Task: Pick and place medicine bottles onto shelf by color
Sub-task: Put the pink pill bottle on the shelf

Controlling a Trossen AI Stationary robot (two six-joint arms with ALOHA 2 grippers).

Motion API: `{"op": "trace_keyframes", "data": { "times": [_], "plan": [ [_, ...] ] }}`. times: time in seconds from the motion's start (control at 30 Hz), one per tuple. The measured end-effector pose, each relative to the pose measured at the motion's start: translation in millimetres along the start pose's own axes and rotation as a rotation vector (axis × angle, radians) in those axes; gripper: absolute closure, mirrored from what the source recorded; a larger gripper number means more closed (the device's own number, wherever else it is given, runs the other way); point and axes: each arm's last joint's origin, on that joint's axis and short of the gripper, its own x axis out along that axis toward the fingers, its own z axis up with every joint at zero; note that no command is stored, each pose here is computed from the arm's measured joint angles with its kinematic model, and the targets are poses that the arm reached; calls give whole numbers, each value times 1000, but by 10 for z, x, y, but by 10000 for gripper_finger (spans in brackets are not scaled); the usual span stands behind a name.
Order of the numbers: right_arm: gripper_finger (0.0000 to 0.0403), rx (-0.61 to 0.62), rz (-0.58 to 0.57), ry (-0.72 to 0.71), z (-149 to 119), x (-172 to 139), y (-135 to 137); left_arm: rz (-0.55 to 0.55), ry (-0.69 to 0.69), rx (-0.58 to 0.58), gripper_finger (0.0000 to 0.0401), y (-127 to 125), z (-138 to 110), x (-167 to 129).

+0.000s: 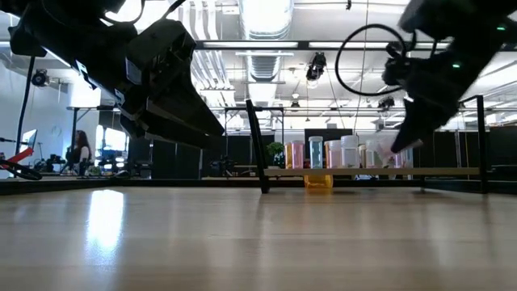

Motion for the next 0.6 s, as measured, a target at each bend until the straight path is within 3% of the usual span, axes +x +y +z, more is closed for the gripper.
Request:
{"op": "trace_keyframes", "data": {
  "times": [0.13,0.27,0.43,0.6],
  "plan": [
    [316,-79,89,3,-289,149,293,0,0,1,189,0,0,0],
    [314,-142,66,40,-479,330,444,0,0,2,189,0,0,0],
    [298,-205,2,80,-525,479,518,0,0,3,189,0,0,0],
    [258,-289,-33,156,-373,389,602,-1,0,3,189,0,0,0]
  ]
}}
